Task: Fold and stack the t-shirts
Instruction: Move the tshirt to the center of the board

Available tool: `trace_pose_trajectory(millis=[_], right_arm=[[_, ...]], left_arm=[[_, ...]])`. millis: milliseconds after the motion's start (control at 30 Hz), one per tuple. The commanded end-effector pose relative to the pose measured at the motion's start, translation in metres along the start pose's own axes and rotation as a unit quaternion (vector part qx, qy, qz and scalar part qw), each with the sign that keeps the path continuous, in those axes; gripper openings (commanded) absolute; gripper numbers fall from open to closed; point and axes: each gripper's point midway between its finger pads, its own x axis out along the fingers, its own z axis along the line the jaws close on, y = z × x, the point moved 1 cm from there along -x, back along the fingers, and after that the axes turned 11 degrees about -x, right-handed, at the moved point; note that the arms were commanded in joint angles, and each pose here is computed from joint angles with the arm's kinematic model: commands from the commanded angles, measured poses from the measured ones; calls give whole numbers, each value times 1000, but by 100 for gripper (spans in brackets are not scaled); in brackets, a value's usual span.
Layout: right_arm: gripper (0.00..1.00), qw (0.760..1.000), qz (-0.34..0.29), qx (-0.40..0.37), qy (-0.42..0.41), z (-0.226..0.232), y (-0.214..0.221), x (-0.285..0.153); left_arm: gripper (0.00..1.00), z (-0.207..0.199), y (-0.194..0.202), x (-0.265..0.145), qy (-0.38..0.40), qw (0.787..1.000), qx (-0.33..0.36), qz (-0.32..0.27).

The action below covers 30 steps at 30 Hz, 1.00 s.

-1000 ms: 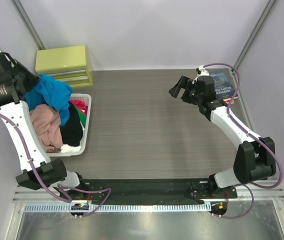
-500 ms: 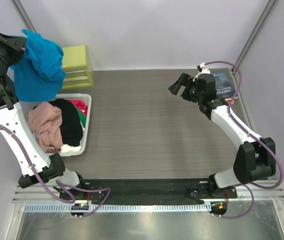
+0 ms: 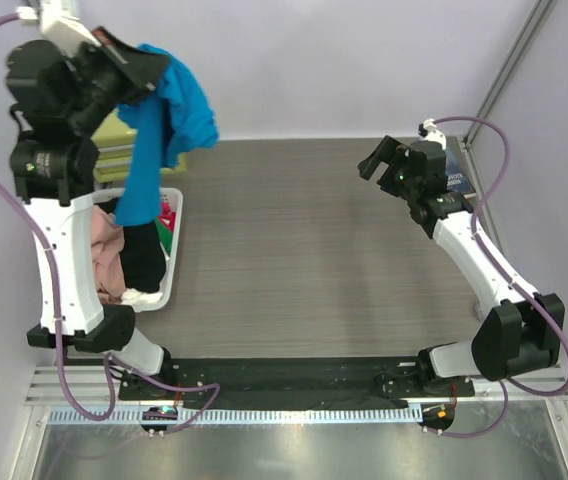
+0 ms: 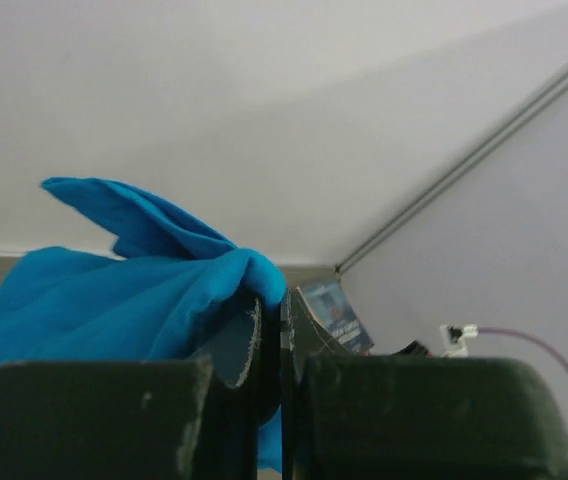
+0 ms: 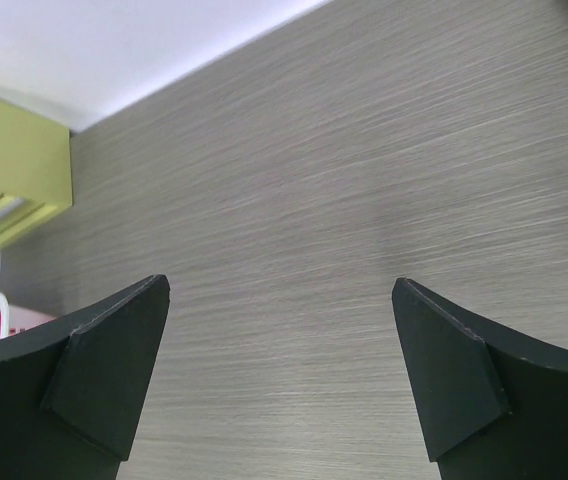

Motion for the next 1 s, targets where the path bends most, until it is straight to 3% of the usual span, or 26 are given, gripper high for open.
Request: trace_pose_trajectory(millis=[0,167,400,667,867,967], right_arm=[[100,997,-71,-4,21,-3,-43,-33],[100,997,-74,-20,19,-3,-46,-49],[100,993,-104,-13,56,-14,-61,-70],[100,990,-125,-38,54,-14,-72,-96],[100,992,-107,-57,36,-12,-58,-97],[100,995,-77,-53,14,-9,-37,-89]], left_arm=[[0,-13,25,6,-6,998,55,7],[0,-25,46,3,10,998,47,35],[0,-14,176,32,1,982,60,179],[0,-5,277,42,-16,963,59,261],[0,74,387,39,-118,937,58,323],[0,130,464,23,-189,908,72,366]])
